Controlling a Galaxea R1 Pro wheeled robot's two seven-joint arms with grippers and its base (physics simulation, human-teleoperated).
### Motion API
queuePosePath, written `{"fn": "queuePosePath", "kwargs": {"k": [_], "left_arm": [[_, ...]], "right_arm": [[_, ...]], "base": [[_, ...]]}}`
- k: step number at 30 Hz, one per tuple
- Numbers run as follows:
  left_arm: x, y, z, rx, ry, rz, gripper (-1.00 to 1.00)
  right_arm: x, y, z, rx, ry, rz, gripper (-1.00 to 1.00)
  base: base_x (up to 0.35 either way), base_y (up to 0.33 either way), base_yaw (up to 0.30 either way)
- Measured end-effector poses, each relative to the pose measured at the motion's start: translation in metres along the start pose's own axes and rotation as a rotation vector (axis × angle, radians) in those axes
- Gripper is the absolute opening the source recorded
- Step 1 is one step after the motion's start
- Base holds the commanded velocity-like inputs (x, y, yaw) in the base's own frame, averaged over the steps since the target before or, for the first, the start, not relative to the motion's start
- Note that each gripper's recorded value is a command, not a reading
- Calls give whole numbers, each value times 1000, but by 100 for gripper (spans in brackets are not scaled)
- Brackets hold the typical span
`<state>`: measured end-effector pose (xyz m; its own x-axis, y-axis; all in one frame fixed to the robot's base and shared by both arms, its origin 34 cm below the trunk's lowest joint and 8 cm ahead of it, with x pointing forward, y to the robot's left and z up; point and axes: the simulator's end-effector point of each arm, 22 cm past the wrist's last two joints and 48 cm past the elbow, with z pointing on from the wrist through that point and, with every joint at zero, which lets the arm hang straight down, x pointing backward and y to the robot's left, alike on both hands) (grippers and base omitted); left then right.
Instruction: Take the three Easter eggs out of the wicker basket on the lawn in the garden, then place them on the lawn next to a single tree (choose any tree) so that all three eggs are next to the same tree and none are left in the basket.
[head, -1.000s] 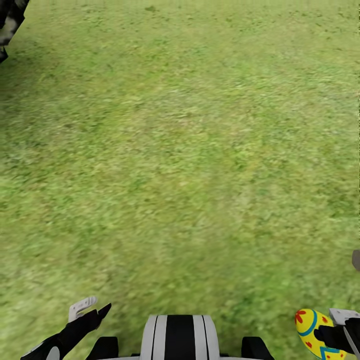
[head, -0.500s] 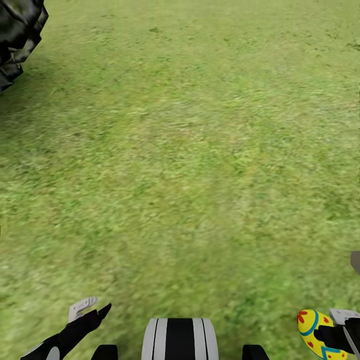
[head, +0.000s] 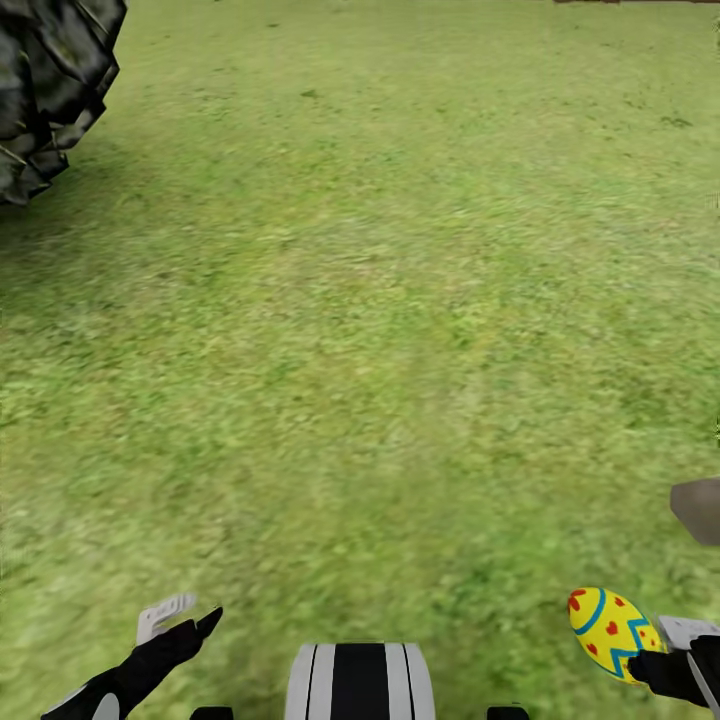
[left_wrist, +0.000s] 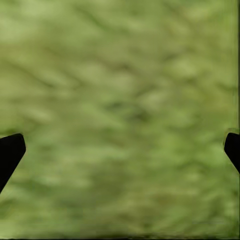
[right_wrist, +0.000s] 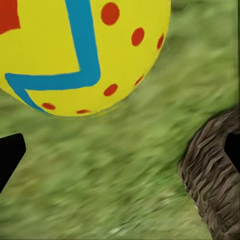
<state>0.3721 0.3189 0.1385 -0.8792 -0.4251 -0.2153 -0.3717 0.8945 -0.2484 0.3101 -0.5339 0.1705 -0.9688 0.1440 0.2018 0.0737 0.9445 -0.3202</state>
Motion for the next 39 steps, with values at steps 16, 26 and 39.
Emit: {"fn": "queuePosePath", "kwargs": {"k": [16, 26, 39], "left_arm": [[-24, -14, -14, 28, -57, 8, 100], [-39, -22, -23, 46, -93, 13, 100], [-57, -33, -35, 67, -138, 20, 100]], "right_arm": [[-17, -4, -21, -10, -62, 19, 100], [-27, -7, -35, -15, -101, 31, 100], [-39, -10, -53, -24, -151, 47, 100]], "base": [[-54, -24, 0], [0, 0, 0], [0, 0, -6]]}}
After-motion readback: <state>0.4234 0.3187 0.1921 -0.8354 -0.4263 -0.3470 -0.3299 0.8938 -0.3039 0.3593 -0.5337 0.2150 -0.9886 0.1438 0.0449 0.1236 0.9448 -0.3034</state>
